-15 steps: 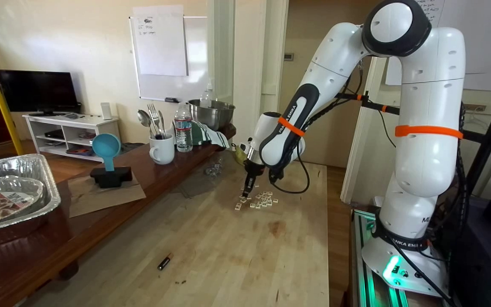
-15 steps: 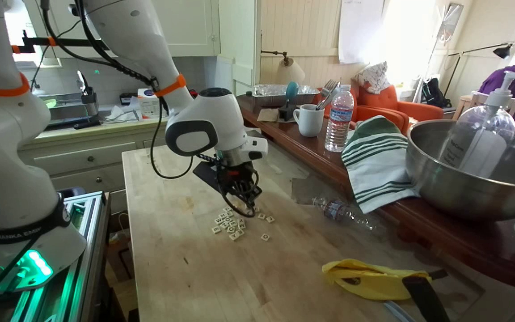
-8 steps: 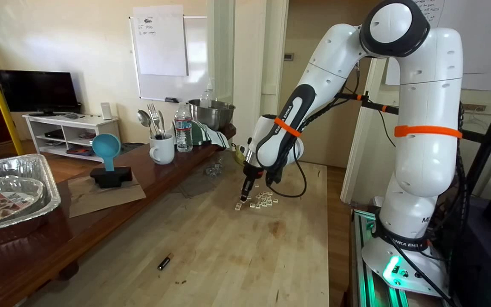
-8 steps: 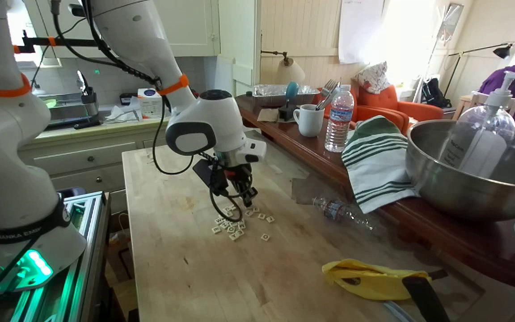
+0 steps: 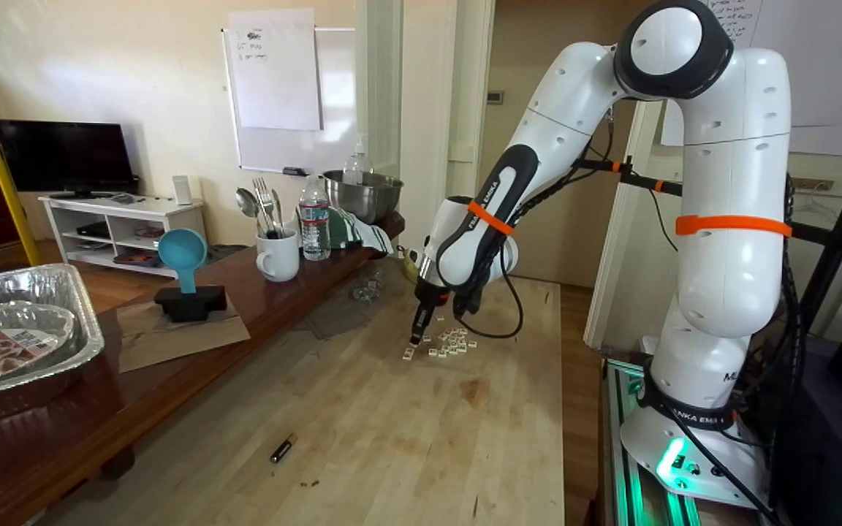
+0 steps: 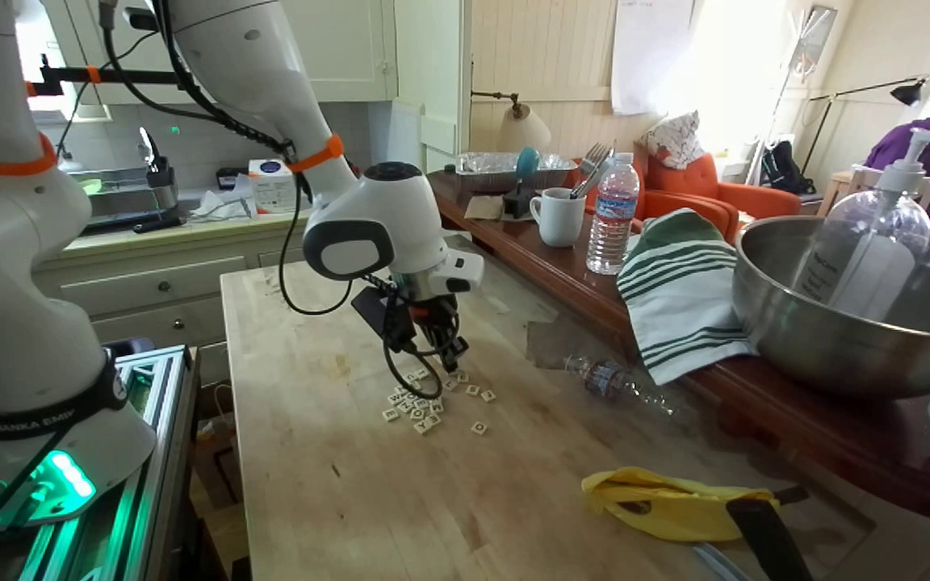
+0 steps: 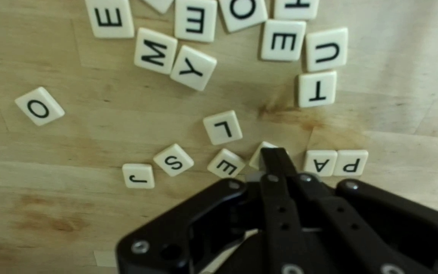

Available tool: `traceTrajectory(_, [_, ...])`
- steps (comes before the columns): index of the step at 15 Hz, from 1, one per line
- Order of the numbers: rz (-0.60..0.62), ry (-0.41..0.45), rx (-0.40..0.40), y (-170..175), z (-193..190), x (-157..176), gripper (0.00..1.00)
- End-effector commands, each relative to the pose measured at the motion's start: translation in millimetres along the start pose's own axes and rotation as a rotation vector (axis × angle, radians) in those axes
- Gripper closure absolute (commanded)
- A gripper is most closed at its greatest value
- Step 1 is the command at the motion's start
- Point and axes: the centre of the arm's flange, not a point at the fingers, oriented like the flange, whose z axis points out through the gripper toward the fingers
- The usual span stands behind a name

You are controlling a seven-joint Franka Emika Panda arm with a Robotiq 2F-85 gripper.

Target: Create the word 'Part'.

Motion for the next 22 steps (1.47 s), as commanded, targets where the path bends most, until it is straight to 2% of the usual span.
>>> traceTrajectory(1, [-0.107, -0.042, 0.028, -8, 15, -1, 1.00])
traceTrajectory(13, [-0.356, -0.057, 0.028, -14, 15, -1, 1.00])
traceTrajectory(18, [-0.412, -0.059, 0.026, -16, 15, -1, 1.00])
traceTrajectory(22, [-0.404, -0.032, 0.018, -12, 4, 1, 1.00])
